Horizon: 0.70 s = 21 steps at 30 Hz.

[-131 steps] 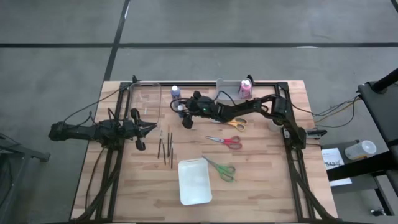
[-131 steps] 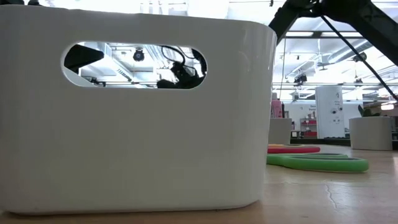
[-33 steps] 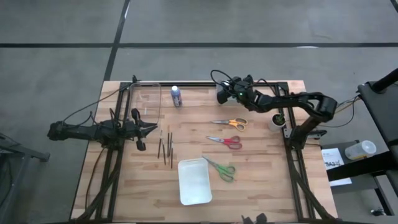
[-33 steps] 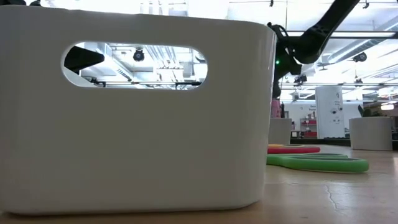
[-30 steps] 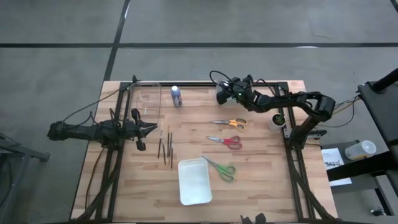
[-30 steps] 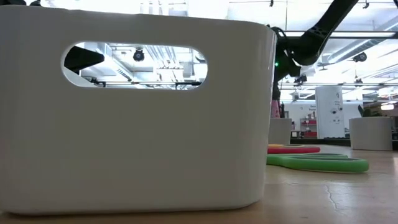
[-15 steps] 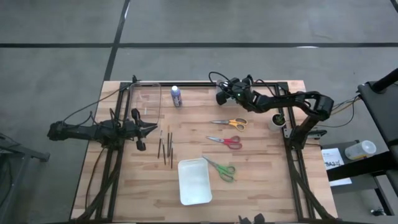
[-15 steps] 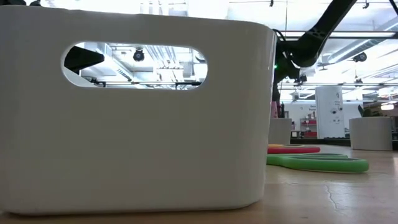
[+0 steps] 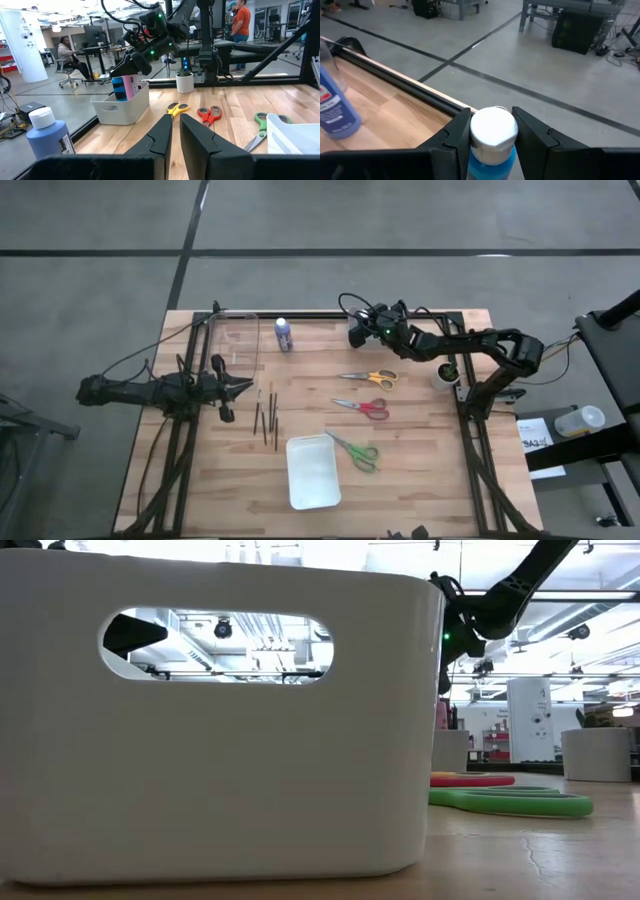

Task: Pick & Place Paint Supplies
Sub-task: Put the small blue paint bottle into the gray bin

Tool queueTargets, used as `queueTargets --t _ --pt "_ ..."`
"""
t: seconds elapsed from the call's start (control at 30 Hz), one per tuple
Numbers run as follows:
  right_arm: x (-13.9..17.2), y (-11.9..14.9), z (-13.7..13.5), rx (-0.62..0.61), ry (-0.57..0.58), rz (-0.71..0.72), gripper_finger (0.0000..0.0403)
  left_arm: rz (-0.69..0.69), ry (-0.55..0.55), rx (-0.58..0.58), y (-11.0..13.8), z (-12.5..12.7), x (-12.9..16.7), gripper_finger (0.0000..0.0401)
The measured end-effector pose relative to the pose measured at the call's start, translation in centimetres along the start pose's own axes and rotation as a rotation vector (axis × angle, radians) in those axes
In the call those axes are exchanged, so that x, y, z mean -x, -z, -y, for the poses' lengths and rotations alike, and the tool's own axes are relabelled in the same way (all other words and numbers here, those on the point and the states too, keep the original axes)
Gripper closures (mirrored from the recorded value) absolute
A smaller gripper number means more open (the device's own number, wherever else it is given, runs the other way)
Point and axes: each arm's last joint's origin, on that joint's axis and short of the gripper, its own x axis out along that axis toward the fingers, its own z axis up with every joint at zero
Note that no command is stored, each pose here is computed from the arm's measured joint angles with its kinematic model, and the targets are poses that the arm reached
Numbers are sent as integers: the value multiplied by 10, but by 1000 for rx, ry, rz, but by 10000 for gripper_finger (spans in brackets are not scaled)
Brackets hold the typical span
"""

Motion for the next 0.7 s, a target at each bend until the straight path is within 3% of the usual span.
queueTargets --t 0.43,0.7 --pt "20 6 -28 -86 119 58 291 0 1 0 0 0 0 354" --pt "18 14 -27 -80 158 13 291 0 1 0 0 0 0 354"
